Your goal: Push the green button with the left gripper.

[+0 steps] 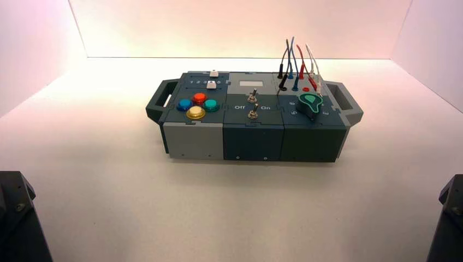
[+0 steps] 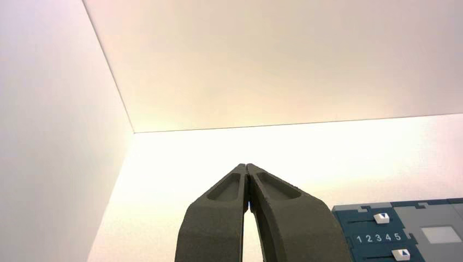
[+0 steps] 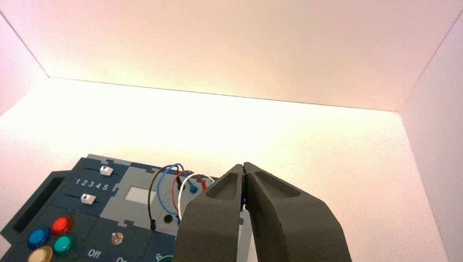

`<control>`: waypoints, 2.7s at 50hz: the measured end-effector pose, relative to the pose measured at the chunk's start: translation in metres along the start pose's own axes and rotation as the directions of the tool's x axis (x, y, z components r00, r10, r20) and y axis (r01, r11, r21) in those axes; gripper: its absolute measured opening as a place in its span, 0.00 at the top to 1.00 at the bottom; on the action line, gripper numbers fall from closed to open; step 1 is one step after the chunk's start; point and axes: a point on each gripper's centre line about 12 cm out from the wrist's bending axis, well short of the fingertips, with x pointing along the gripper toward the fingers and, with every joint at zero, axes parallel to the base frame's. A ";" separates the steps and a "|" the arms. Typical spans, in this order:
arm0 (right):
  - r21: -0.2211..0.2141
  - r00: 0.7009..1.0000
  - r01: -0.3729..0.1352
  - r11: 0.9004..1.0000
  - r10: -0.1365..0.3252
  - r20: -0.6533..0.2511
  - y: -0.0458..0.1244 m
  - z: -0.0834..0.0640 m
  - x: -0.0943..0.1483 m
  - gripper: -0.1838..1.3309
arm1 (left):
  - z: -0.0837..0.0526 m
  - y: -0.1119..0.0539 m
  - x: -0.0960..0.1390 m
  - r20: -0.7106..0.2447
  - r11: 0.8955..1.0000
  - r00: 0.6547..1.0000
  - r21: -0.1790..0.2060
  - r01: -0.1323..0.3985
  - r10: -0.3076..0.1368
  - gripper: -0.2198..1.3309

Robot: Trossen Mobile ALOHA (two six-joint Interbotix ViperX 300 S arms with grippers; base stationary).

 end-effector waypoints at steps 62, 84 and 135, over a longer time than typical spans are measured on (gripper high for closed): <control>0.001 0.993 0.006 1.000 -0.006 -0.121 -0.001 -0.015 0.022 0.97 | -0.110 -0.192 0.075 -0.767 0.708 0.562 0.209 0.674 -0.308 0.96; 0.001 0.992 0.006 1.000 -0.006 -0.130 -0.001 -0.016 0.024 0.97 | -0.133 -0.221 0.080 -0.818 0.645 0.500 0.222 0.732 -0.286 0.96; 0.000 0.995 0.004 1.000 -0.004 -0.096 -0.001 -0.011 0.016 0.97 | -0.150 -0.223 0.087 -0.854 0.631 0.460 0.222 0.744 -0.242 0.96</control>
